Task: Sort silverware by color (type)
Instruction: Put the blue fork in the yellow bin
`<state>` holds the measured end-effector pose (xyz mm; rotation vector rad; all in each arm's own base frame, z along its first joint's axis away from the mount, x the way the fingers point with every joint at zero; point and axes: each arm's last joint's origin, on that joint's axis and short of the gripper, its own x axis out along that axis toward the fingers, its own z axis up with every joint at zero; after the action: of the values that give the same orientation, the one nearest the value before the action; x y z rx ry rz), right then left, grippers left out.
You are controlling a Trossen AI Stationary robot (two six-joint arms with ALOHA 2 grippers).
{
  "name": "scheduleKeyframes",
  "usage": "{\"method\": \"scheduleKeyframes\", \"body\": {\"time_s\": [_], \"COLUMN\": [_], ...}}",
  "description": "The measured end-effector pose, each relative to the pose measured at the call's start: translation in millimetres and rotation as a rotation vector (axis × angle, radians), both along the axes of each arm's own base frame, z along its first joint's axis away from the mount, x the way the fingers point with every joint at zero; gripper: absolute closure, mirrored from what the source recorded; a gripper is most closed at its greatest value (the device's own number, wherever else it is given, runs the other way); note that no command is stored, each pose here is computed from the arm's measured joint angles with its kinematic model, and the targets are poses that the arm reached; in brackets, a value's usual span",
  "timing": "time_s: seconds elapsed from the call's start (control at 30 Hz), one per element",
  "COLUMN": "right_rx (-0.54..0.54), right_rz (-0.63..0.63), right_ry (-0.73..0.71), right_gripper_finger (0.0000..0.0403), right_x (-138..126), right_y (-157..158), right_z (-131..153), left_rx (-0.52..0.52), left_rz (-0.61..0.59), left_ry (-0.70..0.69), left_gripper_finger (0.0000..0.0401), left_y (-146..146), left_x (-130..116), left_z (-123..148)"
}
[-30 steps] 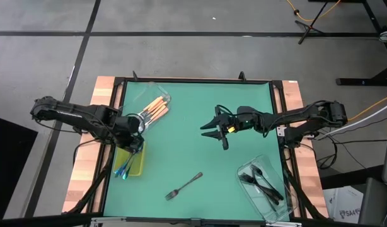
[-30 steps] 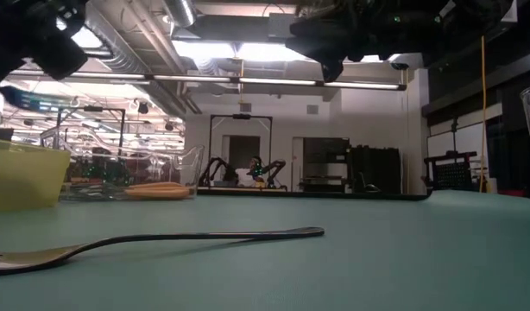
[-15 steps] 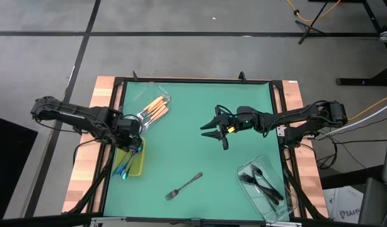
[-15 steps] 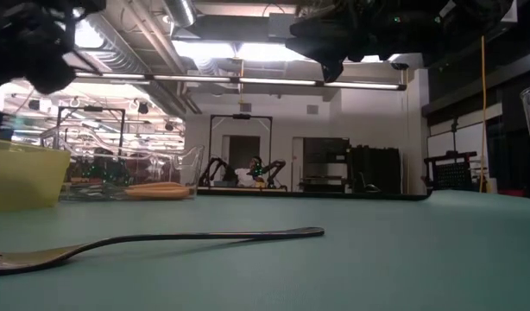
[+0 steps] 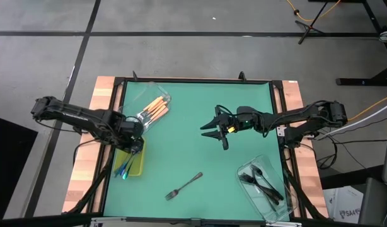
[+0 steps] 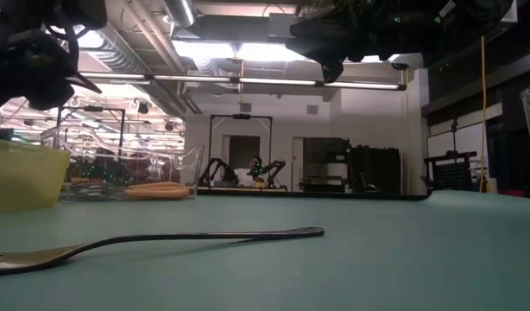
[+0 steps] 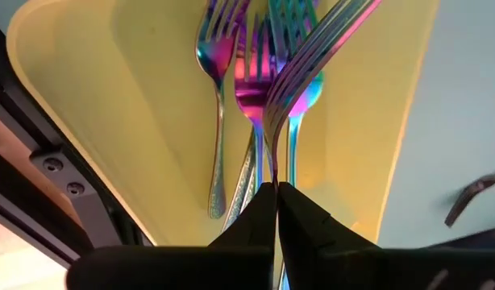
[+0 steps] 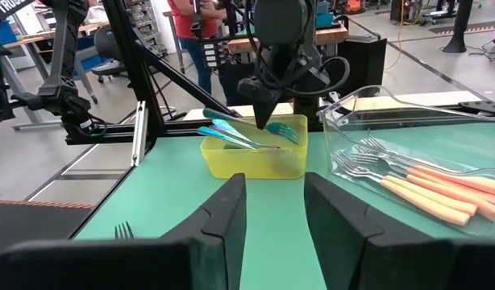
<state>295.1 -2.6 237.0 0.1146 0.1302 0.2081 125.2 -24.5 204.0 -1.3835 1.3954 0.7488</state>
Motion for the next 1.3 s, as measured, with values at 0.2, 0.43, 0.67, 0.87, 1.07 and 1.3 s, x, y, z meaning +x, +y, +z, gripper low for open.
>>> {"method": "scheduleKeyframes", "body": {"time_s": [0.2, 0.43, 0.67, 0.87, 1.07, 1.3], "right_rx": [0.000, 0.000, 0.000, 0.000, 0.000, 0.000], "right_rz": [0.000, 0.000, 0.000, 0.000, 0.000, 0.000], "right_ry": [0.000, 0.000, 0.001, 0.001, 0.001, 0.001], "right_gripper_finger": [0.0285, 0.0285, 0.0285, 0.0285, 0.0285, 0.0285], "right_x": [0, 0, 0, 0, 0, 0], "right_y": [0, 0, 0, 0, 0, 0], "right_z": [0, 0, 0, 0, 0, 0], "left_rx": [0.006, 0.013, 0.027, 0.035, 0.045, 0.049], "left_rz": [0.016, 0.015, 0.010, 0.011, 0.012, 0.013], "left_ry": [0.017, 0.070, 0.111, 0.117, 0.115, 0.115], "left_gripper_finger": [0.0401, 0.0401, 0.0401, 0.0401, 0.0395, 0.0355], "left_y": [0, -1, -1, -1, 0, 0], "left_x": [1, 6, 10, 11, 11, 11], "left_z": [-5, -11, -16, -17, -17, -17]}}
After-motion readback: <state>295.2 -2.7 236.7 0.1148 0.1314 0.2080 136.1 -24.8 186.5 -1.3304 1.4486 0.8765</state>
